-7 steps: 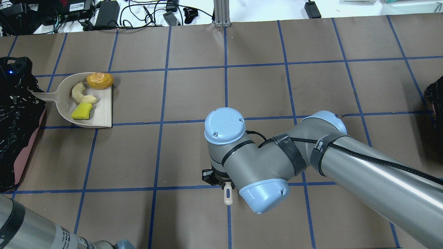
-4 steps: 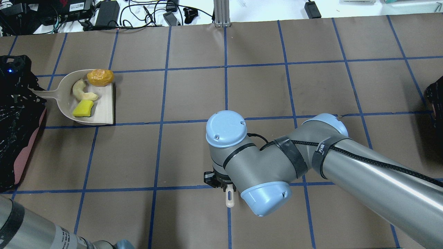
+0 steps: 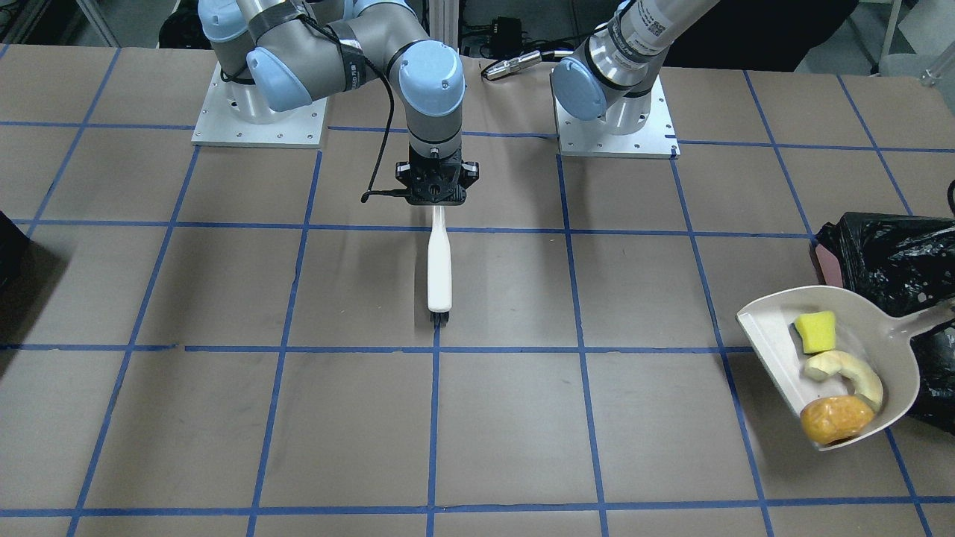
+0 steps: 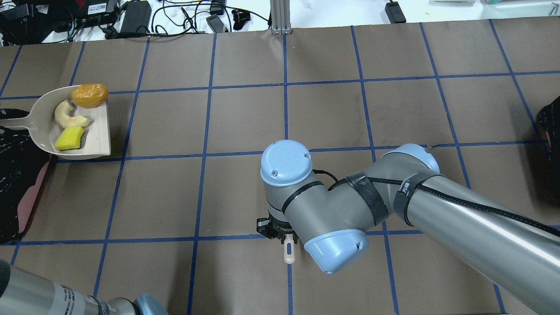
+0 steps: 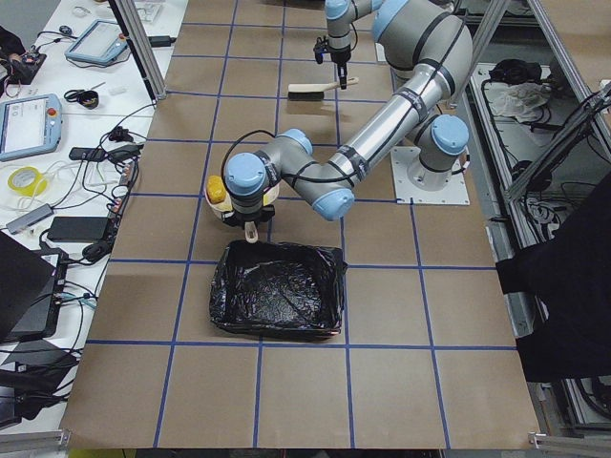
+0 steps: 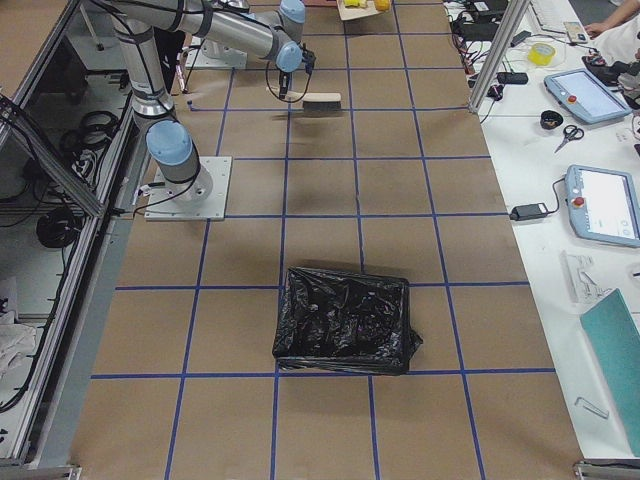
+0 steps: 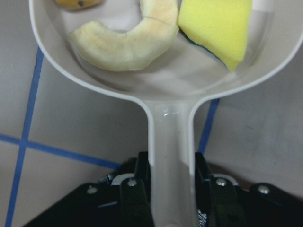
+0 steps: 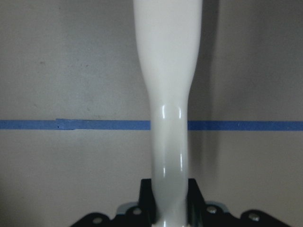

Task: Sweep and dump trash in nearest bin
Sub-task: 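Lift the dustpan with the left gripper and tip it over the black bin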

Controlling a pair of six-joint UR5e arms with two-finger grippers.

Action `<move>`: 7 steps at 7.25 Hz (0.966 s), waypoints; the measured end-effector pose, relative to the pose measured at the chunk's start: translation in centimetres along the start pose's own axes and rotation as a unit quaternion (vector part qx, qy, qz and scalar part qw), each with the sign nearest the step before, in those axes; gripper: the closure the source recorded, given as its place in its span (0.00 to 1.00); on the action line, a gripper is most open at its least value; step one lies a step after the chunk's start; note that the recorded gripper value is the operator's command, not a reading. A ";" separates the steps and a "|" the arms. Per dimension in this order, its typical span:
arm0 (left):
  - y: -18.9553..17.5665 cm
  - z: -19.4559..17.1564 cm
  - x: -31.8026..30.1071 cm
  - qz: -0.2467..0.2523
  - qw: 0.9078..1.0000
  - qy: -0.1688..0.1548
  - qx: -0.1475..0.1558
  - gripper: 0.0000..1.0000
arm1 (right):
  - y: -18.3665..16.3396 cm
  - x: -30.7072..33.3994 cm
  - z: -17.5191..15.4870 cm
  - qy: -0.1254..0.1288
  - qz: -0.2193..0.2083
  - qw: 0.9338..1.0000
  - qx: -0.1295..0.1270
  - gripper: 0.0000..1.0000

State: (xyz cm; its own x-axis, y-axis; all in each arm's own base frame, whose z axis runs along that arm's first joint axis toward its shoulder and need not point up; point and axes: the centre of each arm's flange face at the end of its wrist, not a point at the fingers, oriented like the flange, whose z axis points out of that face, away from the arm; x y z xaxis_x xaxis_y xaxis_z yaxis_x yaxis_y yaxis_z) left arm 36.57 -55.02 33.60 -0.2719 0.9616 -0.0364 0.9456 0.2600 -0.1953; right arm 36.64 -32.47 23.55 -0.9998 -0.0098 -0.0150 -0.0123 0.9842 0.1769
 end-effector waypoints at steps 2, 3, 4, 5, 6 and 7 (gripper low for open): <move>6.0 -4.2 1.0 -0.004 1.000 0.005 0.004 1.00 | 0.0 0.0 0.1 0.001 -0.002 1.000 -0.001 0.76; 8.8 -6.3 1.5 0.005 1.000 -0.001 -0.005 1.00 | 0.0 0.0 0.2 0.001 -0.002 1.000 -0.002 0.72; 11.9 -8.2 2.2 0.014 1.000 -0.008 -0.020 1.00 | 0.0 0.0 0.2 0.001 -0.002 1.000 -0.002 0.68; 15.1 -10.1 3.1 0.018 0.999 -0.012 -0.043 1.00 | 0.0 0.0 0.3 0.001 -0.002 1.000 -0.003 0.65; 17.7 -12.1 3.7 0.014 0.997 -0.004 -0.082 1.00 | 0.0 0.0 0.4 0.002 -0.001 1.000 -0.004 0.62; 19.5 -13.6 4.0 0.005 0.992 0.014 -0.125 1.00 | 0.0 0.0 0.4 0.002 -0.001 1.000 -0.004 0.60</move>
State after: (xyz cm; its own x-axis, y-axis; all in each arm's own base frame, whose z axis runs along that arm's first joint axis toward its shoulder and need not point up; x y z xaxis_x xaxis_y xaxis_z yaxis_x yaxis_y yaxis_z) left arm 56.37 -44.89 42.96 -0.2596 0.9657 -0.0089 0.9641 0.2597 0.0548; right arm 36.60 -32.39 23.14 -0.9999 -0.0116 -0.0112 -0.0135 0.9826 0.1850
